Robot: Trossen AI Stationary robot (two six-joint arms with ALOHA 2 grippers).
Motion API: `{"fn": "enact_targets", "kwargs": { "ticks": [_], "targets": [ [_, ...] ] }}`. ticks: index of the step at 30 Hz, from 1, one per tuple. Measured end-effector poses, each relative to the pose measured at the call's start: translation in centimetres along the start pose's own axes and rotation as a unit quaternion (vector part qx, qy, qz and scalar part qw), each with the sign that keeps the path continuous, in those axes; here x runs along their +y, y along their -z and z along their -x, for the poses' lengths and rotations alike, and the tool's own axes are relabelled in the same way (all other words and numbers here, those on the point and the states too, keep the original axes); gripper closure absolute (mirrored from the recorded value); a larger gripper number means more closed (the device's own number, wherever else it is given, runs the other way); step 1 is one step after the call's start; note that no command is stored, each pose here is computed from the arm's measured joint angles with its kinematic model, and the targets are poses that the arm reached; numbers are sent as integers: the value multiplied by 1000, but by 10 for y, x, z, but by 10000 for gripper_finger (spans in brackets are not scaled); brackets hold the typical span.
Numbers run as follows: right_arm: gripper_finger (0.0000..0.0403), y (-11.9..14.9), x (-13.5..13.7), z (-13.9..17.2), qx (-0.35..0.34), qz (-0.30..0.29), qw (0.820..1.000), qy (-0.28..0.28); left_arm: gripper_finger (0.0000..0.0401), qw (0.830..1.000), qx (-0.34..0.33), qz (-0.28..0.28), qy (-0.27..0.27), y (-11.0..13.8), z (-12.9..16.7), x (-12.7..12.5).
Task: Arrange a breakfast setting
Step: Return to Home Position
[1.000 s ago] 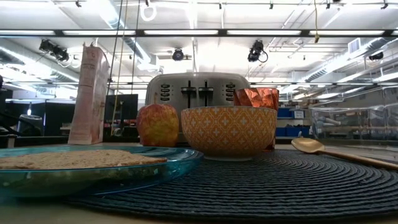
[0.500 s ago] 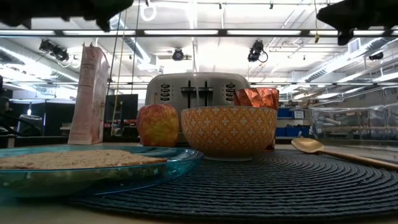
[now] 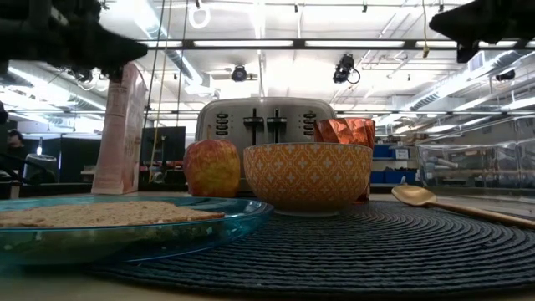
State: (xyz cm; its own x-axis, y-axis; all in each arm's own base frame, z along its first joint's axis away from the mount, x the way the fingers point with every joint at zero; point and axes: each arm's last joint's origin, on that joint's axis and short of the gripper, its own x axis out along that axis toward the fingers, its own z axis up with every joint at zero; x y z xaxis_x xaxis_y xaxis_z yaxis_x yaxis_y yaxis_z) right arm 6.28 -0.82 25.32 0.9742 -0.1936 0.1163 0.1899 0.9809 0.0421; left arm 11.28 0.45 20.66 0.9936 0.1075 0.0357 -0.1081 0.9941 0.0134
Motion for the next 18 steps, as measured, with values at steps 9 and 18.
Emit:
{"fn": "enact_targets", "kwargs": {
  "ticks": [9,18],
  "targets": [
    [340,55,1,-20,-3,-30,999,-8,365,1000,14,2,1,29,5,0],
    [340,81,1,-24,2,-37,999,-6,365,1000,27,6,-11,40,5,0]
  ]
}}
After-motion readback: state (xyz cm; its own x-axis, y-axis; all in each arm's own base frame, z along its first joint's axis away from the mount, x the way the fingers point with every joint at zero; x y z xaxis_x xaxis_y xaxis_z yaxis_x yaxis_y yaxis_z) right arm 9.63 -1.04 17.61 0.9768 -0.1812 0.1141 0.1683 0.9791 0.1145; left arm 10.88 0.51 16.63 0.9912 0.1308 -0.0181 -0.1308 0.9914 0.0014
